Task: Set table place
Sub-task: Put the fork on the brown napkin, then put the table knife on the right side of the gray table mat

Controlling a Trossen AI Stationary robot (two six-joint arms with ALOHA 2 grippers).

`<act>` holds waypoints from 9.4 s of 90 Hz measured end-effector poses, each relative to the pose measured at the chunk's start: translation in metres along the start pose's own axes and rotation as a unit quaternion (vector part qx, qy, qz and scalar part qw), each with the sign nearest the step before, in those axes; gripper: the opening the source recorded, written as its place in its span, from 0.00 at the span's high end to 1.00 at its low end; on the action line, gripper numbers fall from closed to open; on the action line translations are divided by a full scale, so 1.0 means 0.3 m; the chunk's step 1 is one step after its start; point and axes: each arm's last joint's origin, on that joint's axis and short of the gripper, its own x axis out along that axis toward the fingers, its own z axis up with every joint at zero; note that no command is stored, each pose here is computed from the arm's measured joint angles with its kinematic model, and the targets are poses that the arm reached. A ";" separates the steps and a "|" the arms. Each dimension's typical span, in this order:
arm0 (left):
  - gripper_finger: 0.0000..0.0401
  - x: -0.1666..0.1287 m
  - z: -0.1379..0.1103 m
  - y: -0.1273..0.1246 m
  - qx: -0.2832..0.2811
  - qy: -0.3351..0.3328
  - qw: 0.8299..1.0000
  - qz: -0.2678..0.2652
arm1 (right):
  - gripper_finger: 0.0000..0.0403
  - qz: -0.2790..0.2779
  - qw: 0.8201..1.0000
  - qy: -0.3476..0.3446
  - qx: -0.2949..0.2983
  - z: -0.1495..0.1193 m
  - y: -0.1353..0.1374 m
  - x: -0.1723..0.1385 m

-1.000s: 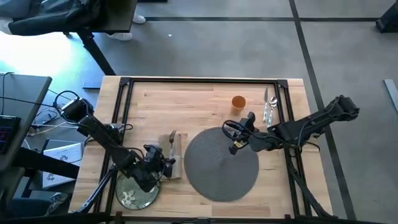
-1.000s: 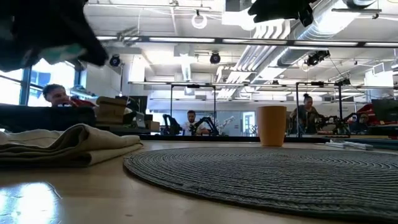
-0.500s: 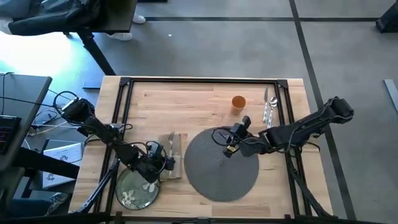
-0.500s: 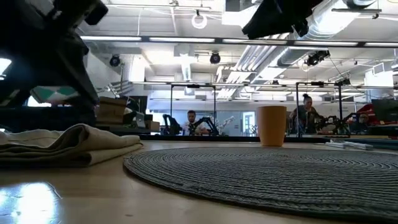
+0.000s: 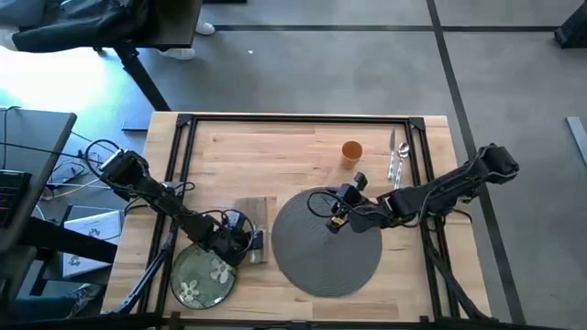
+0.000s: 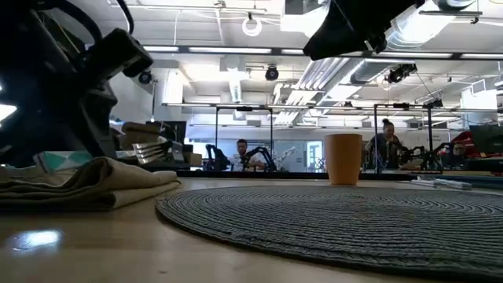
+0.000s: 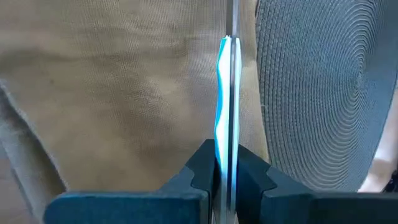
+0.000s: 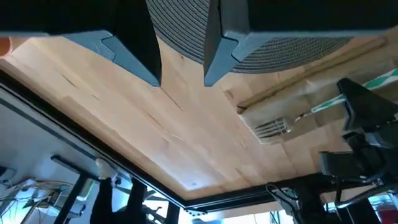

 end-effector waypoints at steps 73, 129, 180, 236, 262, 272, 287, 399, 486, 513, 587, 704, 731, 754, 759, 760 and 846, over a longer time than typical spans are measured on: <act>0.80 0.006 0.012 0.007 -0.020 0.023 0.999 0.034 | 0.76 0.000 1.000 0.000 -0.003 0.000 0.000 0.000; 0.71 -0.079 0.035 -0.008 0.100 0.078 0.991 0.040 | 0.76 0.001 1.000 0.000 -0.003 0.000 0.000 0.000; 0.71 -0.081 0.029 -0.103 0.348 0.044 0.936 -0.034 | 0.76 0.134 0.991 0.008 -0.013 -0.008 0.081 0.046; 0.71 -0.046 0.038 -0.090 0.525 0.045 0.850 -0.016 | 0.76 0.263 0.962 0.064 0.022 -0.174 0.185 0.385; 0.71 -0.044 0.044 -0.091 0.531 0.044 0.846 -0.014 | 0.76 0.255 0.961 0.091 0.050 -0.083 0.218 0.581; 0.71 -0.044 0.047 -0.084 0.534 0.048 0.844 -0.004 | 0.76 0.248 0.963 0.099 0.036 -0.090 0.234 0.661; 0.71 -0.045 0.051 -0.067 0.540 0.069 0.839 0.018 | 0.76 0.253 0.957 0.140 0.023 -0.111 0.241 0.753; 0.71 -0.032 0.034 -0.085 0.589 0.096 0.802 0.038 | 0.76 0.246 0.955 0.166 0.018 -0.113 0.255 0.775; 0.71 -0.160 0.058 -0.009 0.557 0.037 0.824 0.103 | 0.76 0.164 0.947 0.258 -0.098 -0.111 0.195 0.182; 0.71 -0.082 0.087 0.061 0.567 0.076 0.810 0.130 | 0.76 0.136 0.949 0.269 -0.093 -0.192 0.198 0.154; 0.71 -0.075 0.103 -0.003 0.564 0.094 0.816 0.084 | 0.76 0.092 0.947 0.286 -0.114 -0.209 0.175 0.145; 0.71 -0.078 0.131 -0.100 0.632 0.089 0.758 0.135 | 0.76 0.108 0.957 0.257 -0.078 -0.117 0.137 0.080; 0.71 -0.189 0.118 -0.164 0.621 0.033 0.777 0.101 | 0.68 -0.041 0.970 0.236 0.052 0.022 -0.104 -0.060; 0.71 -0.205 0.106 -0.163 0.622 0.017 0.777 0.093 | 0.49 -0.272 0.908 0.288 0.137 -0.087 -0.389 -0.056; 0.71 -0.204 0.106 -0.164 0.622 0.016 0.778 0.092 | 0.47 -0.287 0.895 0.300 0.163 -0.129 -0.436 -0.036; 0.71 -0.204 0.106 -0.164 0.622 0.016 0.778 0.092 | 0.46 -0.287 0.893 0.301 0.169 -0.138 -0.444 -0.031; 0.71 -0.204 0.105 -0.168 0.625 0.013 0.776 0.088 | 0.50 -0.323 0.826 0.303 0.348 -0.406 -0.781 0.115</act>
